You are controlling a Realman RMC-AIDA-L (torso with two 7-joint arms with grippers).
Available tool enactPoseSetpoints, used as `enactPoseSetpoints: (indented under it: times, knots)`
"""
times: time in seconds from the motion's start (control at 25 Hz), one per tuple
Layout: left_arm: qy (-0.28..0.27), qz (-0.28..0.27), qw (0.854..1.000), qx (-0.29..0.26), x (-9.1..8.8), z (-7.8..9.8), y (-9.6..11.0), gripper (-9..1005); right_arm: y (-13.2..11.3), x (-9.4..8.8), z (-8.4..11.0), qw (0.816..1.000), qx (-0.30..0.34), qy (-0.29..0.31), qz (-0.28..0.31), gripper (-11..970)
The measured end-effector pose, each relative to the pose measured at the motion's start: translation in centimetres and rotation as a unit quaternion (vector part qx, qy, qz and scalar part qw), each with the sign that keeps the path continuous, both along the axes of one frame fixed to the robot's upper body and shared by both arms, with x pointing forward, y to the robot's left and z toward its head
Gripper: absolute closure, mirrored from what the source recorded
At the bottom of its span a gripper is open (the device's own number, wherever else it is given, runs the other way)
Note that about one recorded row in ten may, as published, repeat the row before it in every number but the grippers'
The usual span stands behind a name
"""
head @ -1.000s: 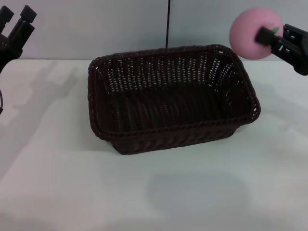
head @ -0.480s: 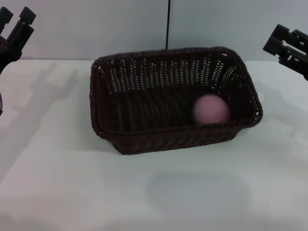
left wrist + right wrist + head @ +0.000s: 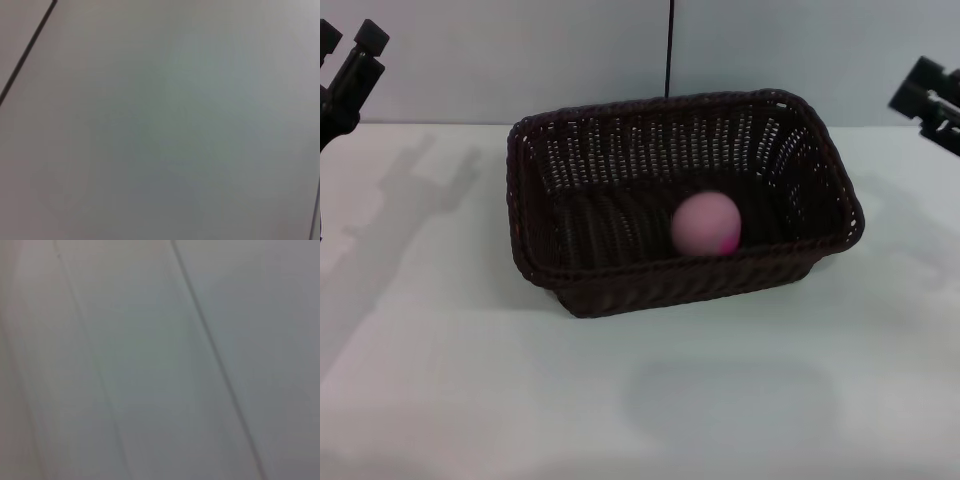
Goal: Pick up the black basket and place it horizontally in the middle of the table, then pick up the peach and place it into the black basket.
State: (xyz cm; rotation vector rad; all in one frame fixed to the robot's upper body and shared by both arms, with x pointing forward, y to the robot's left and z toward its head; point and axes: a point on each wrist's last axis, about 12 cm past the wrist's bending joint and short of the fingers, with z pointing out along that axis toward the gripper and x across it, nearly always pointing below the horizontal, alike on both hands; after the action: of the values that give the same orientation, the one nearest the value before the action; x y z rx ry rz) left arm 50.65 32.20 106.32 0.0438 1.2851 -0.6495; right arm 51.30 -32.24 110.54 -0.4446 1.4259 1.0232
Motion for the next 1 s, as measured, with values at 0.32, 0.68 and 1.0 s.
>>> enactPoseSetpoints:
  times: [0.32,0.68,1.0]
  knots:
    - [-0.015,0.03,0.999,-0.015,-0.7,0.1,0.9,270,-3.6,-4.2,-3.1,0.98,0.016,-0.055,-0.191,294]
    - [-0.046,0.096,0.994,-0.003,-2.2,-0.5,1.1,270,-6.5,-9.0,-5.8,0.896,0.012,-0.099,-0.432,295]
    - [-0.048,0.109,0.993,0.0,-2.5,-0.7,1.0,271,-6.9,-9.0,-6.1,0.885,0.018,-0.086,-0.458,294]
